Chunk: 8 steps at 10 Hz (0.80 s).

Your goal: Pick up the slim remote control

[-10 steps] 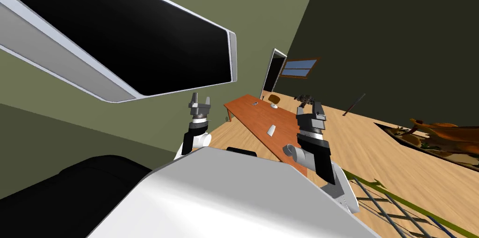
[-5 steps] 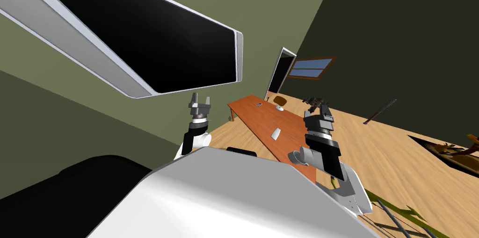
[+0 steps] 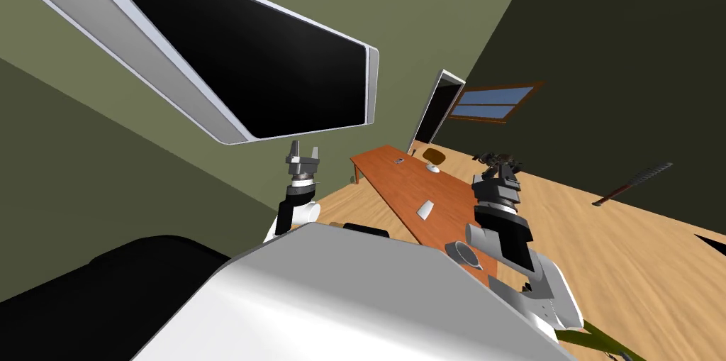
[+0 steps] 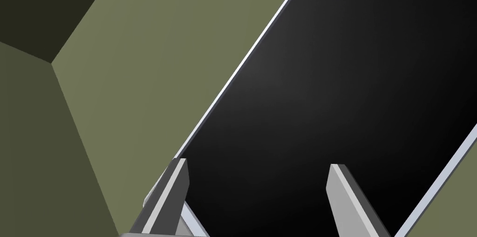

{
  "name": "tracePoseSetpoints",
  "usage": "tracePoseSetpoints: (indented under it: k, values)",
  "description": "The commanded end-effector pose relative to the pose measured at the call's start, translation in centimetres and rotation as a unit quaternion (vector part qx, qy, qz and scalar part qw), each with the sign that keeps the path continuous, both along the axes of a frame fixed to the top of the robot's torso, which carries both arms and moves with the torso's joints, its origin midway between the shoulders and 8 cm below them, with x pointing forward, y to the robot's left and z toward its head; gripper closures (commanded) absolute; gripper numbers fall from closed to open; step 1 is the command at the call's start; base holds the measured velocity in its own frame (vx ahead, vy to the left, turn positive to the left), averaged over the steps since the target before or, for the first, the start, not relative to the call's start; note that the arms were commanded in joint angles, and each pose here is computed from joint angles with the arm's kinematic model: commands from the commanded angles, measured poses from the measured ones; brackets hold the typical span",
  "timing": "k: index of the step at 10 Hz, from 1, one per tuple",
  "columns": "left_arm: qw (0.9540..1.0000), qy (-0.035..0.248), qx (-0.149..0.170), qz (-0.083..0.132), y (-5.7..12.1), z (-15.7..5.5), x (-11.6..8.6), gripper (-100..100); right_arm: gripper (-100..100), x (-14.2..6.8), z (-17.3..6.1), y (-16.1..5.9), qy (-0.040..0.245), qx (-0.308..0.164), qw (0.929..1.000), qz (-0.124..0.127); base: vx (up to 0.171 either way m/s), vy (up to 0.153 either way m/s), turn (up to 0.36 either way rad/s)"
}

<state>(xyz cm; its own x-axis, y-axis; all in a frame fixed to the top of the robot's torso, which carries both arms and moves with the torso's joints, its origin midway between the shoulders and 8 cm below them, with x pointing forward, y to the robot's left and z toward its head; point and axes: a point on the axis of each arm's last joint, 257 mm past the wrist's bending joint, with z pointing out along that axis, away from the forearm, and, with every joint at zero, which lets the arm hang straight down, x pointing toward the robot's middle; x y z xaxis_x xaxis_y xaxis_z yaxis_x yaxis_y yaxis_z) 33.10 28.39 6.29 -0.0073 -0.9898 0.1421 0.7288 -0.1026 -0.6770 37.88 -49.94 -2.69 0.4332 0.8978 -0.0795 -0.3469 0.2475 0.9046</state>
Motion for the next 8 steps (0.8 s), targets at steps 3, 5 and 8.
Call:
tracePoseSetpoints:
  k: [3, 5, 8]
  values:
    - [1.0000, 0.000, 0.000, 0.000, 0.0, 0.0, 0.0, 0, -100, -0.8, -2.4, -7.3, 0.030, 0.054, 0.9963, -0.060, 0.021, 0.010, 0.180]
    - [1.0000, 0.000, 0.000, 0.000, 0.0, 0.0, 0.0, 0, -100, -2.1, -3.9, -11.1, 0.040, 0.083, 0.9914, -0.094, 0.023, 0.006, 0.180]
    - [1.0000, 0.000, 0.000, 0.000, 0.0, 0.0, 0.0, 0, -100, -4.6, -5.4, -15.9, 0.052, 0.121, 0.9805, -0.146, 0.022, 0.002, 0.133]
